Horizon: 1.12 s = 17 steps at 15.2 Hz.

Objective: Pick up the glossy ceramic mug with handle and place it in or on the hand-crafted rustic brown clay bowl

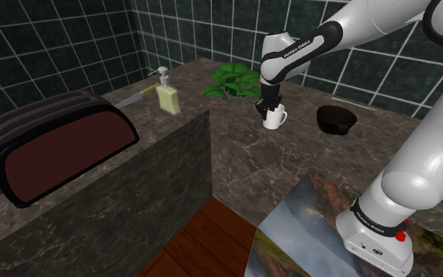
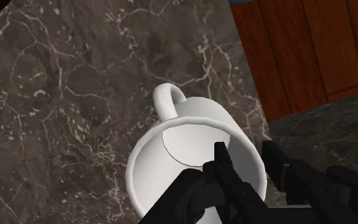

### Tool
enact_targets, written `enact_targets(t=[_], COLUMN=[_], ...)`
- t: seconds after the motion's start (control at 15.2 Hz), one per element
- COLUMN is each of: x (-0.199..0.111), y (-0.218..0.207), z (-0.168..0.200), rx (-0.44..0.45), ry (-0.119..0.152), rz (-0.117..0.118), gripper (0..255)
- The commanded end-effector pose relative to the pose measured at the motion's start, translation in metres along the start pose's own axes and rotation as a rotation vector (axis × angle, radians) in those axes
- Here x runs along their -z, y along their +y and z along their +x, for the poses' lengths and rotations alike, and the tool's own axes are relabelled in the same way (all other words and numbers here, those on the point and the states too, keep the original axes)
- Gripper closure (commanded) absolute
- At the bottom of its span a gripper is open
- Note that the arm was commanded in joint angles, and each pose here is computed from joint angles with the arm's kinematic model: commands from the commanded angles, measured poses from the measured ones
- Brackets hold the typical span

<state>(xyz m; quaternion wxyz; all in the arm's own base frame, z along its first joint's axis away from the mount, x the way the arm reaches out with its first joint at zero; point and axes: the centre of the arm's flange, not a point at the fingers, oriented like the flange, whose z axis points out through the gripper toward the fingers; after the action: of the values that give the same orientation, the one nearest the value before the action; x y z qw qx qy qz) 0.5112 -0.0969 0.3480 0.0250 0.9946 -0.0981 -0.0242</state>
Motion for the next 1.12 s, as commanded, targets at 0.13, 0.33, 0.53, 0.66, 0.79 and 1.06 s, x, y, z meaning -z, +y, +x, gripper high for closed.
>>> enact_targets(t=[0.13,0.33,0.53,0.66,0.79,1.06], x=[0.0,0.0,0.005,0.016,0.026,0.047], y=[0.0,0.0,0.0,0.001,0.001,0.003], z=[0.0,0.0,0.0,-0.001,-0.001,-0.002], rx=[0.0,0.0,0.0,0.0,0.0,0.0], ry=[0.0,0.0,0.0,0.0,0.0,0.0], rz=[0.0,0.0,0.0,0.0,0.0,0.0], gripper=[255,255,255,255,255,255])
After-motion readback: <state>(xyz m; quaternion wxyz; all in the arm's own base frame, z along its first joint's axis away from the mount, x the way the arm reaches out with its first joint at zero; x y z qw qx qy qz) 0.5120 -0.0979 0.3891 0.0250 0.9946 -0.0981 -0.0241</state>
